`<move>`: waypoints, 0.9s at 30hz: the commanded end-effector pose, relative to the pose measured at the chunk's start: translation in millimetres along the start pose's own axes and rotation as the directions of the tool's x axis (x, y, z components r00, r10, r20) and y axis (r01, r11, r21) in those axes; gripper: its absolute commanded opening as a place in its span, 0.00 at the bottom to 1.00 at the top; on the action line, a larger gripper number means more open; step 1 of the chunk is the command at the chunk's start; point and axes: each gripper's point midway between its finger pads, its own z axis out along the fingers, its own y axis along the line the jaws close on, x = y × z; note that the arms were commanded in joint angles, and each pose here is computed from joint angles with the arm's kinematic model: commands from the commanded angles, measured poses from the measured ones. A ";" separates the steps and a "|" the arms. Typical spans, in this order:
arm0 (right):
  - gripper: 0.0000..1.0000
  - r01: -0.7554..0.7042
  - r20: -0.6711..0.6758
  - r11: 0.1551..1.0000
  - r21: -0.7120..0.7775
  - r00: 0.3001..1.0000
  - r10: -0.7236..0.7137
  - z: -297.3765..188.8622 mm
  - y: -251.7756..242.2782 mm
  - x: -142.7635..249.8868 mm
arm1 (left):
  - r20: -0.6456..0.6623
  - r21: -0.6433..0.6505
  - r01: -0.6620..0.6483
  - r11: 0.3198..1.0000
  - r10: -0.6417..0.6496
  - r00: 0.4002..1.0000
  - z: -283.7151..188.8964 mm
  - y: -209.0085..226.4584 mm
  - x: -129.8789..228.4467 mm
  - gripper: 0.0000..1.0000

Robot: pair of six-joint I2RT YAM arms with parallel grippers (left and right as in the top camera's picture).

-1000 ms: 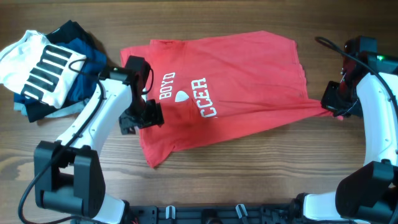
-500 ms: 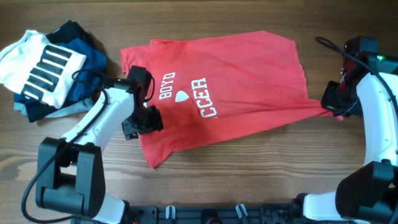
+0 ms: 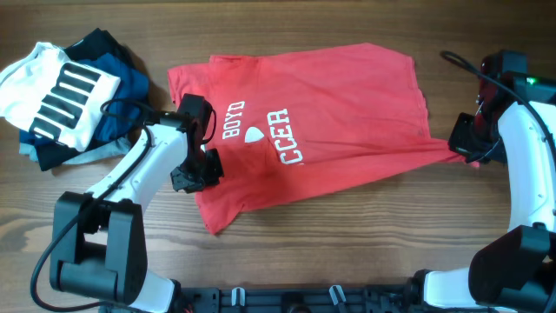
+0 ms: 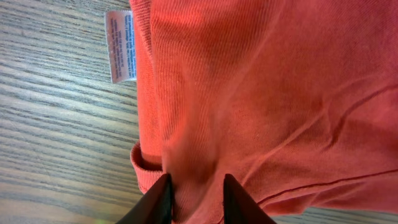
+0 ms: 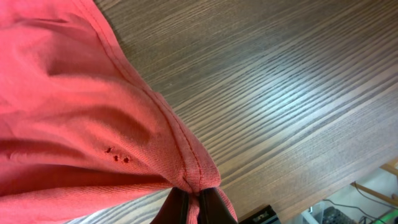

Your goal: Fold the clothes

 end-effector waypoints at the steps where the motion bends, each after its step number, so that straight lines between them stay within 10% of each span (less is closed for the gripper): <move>1: 0.04 -0.022 0.011 0.999 0.030 1.000 0.022 -0.3 -6.9 -1.1 | -0.006 -0.009 0.002 1.000 -0.002 1.000 1.4 1.8 2.2 0.31; 10: 0.04 -0.022 0.012 0.999 0.029 1.000 0.022 -0.3 -6.8 -1.2 | -0.019 -0.017 0.023 1.000 -0.023 1.000 10.7 6.0 8.0 0.43; 17: 0.04 -0.023 0.011 0.999 0.030 1.000 0.022 -0.3 -6.9 -1.1 | -0.030 0.018 0.022 1.000 -0.021 0.999 10.8 -0.4 9.3 0.05; 27: 0.04 -0.022 0.012 0.999 0.029 1.000 0.022 -0.3 -6.8 -1.2 | 0.159 0.131 -0.068 0.989 0.046 0.986 -74.2 -25.4 -16.1 0.04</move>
